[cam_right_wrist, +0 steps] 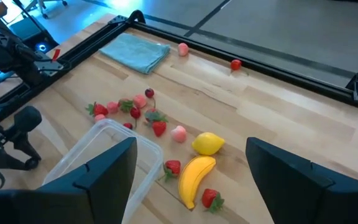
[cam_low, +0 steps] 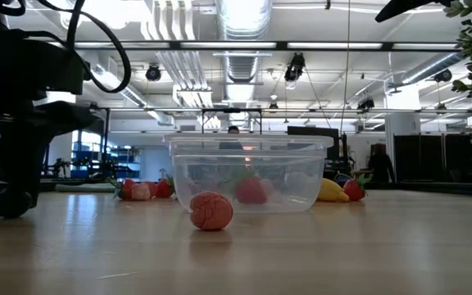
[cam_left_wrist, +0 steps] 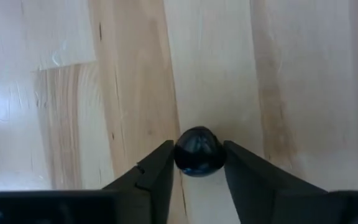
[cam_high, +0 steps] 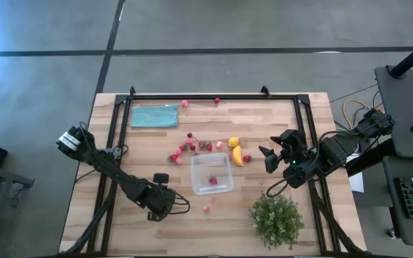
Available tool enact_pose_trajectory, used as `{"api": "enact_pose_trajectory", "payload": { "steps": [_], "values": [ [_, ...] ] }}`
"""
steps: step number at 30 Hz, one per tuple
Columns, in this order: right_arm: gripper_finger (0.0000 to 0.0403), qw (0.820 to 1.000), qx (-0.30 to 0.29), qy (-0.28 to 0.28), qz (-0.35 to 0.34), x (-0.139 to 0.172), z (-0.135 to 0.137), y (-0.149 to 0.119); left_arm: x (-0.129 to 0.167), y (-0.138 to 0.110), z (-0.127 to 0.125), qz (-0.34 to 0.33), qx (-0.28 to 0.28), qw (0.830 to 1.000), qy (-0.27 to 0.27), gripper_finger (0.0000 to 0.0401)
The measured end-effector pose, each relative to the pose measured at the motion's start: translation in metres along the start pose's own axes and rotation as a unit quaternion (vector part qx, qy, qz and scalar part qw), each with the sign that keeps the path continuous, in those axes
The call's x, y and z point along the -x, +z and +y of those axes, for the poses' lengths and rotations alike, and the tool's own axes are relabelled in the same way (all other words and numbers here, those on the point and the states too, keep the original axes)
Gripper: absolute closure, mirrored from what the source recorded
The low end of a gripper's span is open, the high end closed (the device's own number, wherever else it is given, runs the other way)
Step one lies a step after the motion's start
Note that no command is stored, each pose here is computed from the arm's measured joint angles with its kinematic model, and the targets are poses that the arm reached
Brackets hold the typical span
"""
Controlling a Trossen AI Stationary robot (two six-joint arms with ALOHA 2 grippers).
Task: Pick and placing Produce into tupperware
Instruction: Put the blueberry into the transparent bin, then put the pink peach into the transparent bin
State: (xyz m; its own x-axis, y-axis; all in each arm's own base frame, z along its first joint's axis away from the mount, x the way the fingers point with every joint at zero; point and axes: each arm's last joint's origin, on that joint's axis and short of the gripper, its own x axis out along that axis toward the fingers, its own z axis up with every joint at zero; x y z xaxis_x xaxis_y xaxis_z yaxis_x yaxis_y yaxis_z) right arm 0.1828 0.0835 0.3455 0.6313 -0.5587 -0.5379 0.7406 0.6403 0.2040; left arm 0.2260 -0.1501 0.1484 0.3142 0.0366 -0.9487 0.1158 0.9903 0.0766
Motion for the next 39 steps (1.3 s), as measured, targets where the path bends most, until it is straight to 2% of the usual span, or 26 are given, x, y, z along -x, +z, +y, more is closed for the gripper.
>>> {"api": "enact_pose_trajectory", "payload": {
  "steps": [4,12,16,20,23,27,30,32,36,39],
  "values": [
    [0.0110,1.000,0.000,0.000,0.000,0.000,0.000,0.000,0.000,0.001,-0.001,-0.004,0.001,1.000,-0.003,0.0315],
    [0.0110,1.000,0.000,0.000,0.000,0.000,0.000,0.000,0.002,0.002,0.007,-0.005,0.009,1.000,0.019,0.0310],
    [0.0110,1.000,0.001,0.002,0.009,0.000,0.000,0.000,0.020,0.005,0.020,-0.012,0.005,0.999,0.035,0.0310],
    [0.0110,1.000,0.003,0.005,0.020,0.000,0.000,-0.001,0.048,0.022,0.042,-0.083,-0.011,0.996,0.030,0.0310],
    [0.0110,1.000,0.003,0.006,0.022,0.000,0.000,-0.001,0.062,0.040,0.069,-0.149,-0.015,0.989,0.019,0.0310],
    [0.0110,1.000,-0.005,0.006,0.022,0.000,0.000,-0.001,0.067,0.064,0.113,-0.203,0.036,0.979,0.004,0.0308],
    [0.0110,1.000,-0.010,0.006,0.022,0.000,0.000,-0.001,0.059,0.078,0.137,-0.199,0.070,0.978,0.003,0.0291],
    [0.0108,1.000,-0.018,0.006,0.023,0.000,0.000,-0.001,0.052,0.089,0.145,-0.204,0.077,0.976,-0.022,0.0270],
    [0.0096,0.999,-0.029,0.007,0.028,0.000,0.000,-0.002,0.040,0.108,0.148,-0.185,0.077,0.979,-0.044,0.0220],
    [0.0089,0.998,-0.032,0.012,0.048,0.000,0.001,-0.003,0.038,0.111,0.145,-0.140,0.075,0.986,-0.048,0.0190]
  ]
}}
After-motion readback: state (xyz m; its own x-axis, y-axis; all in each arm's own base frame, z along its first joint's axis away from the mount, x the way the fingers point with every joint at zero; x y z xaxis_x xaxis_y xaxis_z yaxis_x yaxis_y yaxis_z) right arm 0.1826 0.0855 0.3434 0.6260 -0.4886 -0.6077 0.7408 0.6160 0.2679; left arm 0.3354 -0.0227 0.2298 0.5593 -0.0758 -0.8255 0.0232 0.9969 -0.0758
